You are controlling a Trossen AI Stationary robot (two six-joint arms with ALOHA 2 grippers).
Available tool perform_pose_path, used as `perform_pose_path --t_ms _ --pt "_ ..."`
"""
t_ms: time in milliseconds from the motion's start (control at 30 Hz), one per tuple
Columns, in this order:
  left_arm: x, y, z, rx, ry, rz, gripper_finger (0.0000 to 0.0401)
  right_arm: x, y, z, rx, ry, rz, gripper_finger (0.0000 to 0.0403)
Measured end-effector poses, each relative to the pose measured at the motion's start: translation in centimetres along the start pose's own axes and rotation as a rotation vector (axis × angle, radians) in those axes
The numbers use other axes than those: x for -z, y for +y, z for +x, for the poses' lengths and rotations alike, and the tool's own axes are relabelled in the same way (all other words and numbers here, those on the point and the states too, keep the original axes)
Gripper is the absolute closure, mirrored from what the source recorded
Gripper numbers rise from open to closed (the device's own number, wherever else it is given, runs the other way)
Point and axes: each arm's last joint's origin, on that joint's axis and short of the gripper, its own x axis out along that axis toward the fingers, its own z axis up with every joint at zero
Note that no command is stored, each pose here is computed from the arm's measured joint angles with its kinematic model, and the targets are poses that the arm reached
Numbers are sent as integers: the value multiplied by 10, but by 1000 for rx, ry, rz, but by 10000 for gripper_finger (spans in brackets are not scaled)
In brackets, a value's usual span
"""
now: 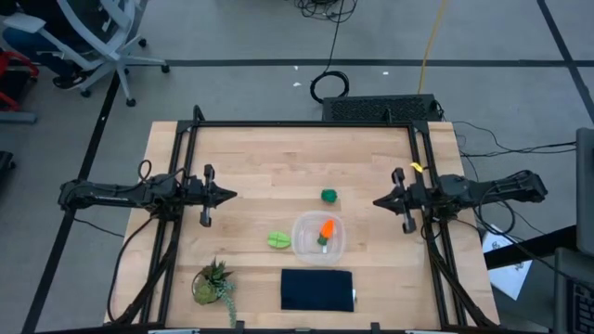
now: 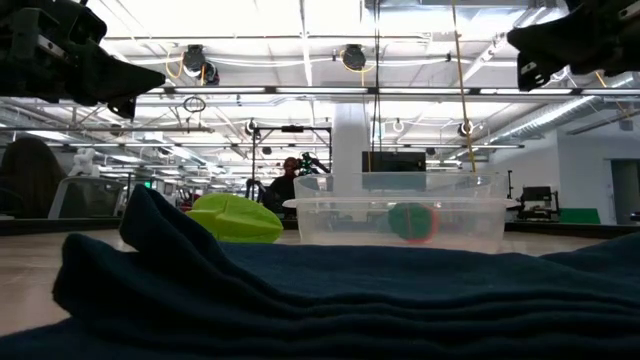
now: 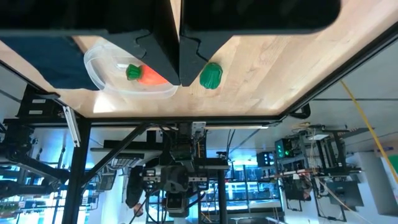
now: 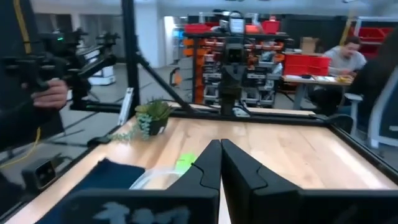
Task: Pick and placing Produce into tupperware
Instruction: Put the green starfruit into the transparent bin
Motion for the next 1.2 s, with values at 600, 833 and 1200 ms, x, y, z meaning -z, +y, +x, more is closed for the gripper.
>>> perform_pose_path --t_ms 600,833,1200 --pt "8 0 0 3 85 21 400 1 5 0 -161 13 -7 403" --pt "8 0 0 3 82 14 400 2 5 0 -162 19 1 403" --pt "-15 0 1 24 -43 -80 400 2 5 0 -161 19 -9 403"
